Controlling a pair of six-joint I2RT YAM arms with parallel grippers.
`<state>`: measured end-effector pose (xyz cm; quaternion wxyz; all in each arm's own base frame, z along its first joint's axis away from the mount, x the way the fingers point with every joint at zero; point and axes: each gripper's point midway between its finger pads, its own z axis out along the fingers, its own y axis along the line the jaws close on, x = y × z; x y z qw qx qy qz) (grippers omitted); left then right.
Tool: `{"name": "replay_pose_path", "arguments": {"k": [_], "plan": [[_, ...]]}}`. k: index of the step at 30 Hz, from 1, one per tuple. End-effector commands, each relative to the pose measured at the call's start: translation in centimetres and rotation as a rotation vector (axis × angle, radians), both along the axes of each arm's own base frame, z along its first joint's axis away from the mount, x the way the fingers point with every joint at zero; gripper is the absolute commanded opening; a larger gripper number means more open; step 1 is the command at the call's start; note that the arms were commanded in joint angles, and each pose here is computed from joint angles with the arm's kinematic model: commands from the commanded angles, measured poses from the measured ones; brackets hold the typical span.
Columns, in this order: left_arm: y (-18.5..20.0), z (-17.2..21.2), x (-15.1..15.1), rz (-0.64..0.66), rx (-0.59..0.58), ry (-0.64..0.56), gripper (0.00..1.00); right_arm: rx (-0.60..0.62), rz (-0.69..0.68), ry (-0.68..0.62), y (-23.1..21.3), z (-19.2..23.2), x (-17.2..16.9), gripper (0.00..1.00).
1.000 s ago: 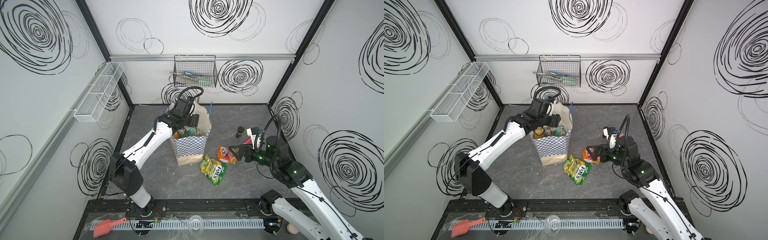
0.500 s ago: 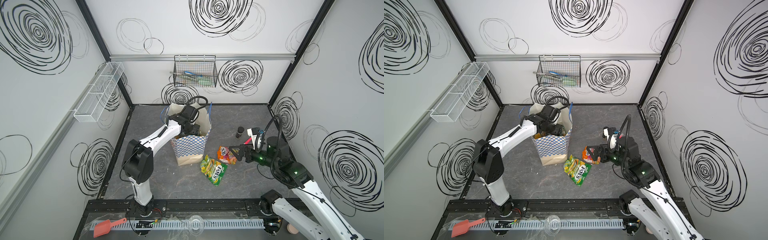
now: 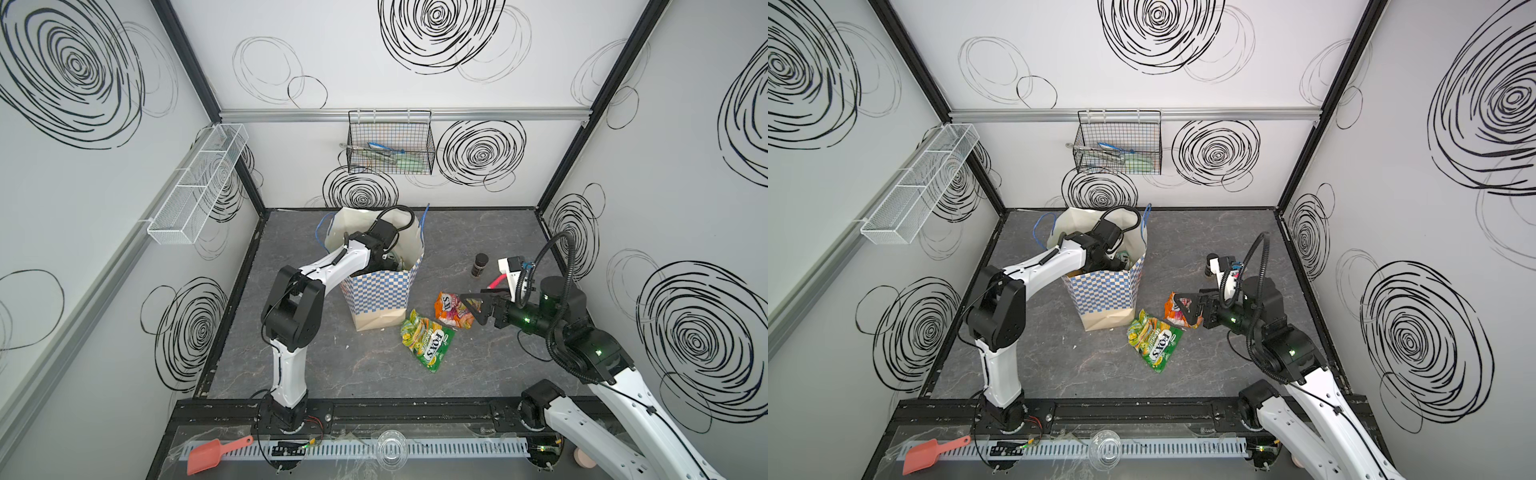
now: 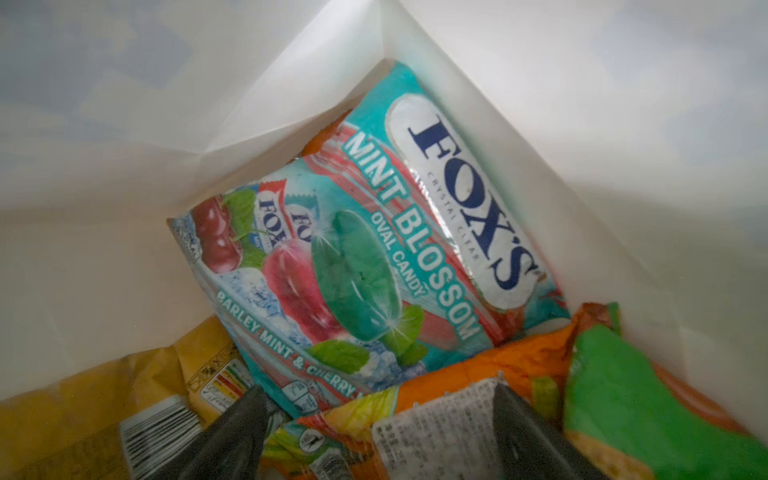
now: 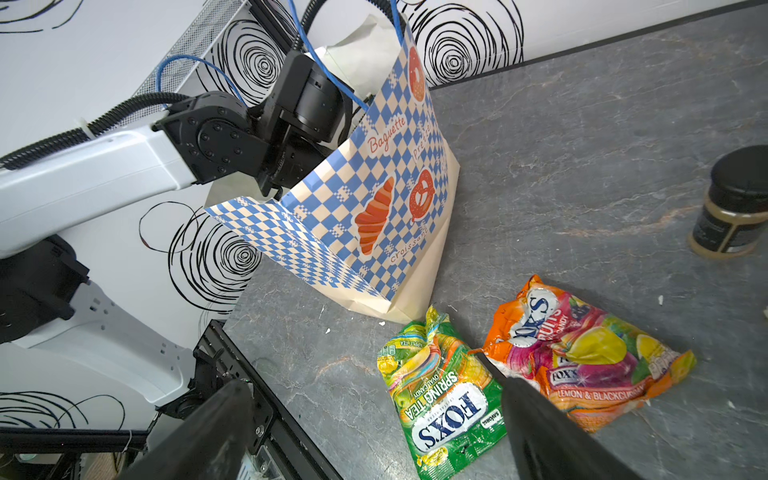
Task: Take the snacks out of the paper bag
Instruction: 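Lower the left gripper into the bag and grasp the teal Mint Blossom packet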
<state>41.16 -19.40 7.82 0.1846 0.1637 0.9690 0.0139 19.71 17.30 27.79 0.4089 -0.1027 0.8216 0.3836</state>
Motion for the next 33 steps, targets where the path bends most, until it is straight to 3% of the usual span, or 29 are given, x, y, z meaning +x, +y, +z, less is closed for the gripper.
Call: {"name": "replay_pose_path", "arguments": {"k": [1,11,18,26,33], "plan": [[1.5,-2.4,-0.6,0.001,0.085,0.057,0.90,0.005,0.009,-0.025,0.0,0.5,-0.1,0.97],[1.4,-7.0,-2.6,-0.005,0.069,0.203,0.90,0.004,-0.006,-0.044,-0.4,1.0,-0.3,0.97],[1.5,-7.6,-2.7,0.017,0.023,0.237,0.79,0.007,-0.006,-0.042,-0.4,1.1,-0.3,0.97],[1.1,-6.2,-2.4,0.021,-0.021,0.212,0.52,0.008,-0.006,-0.044,-0.3,1.1,-0.2,0.97],[0.2,-4.0,-1.7,0.007,-0.091,0.157,0.34,0.012,-0.010,-0.050,-0.3,1.4,-0.1,0.97]]}}
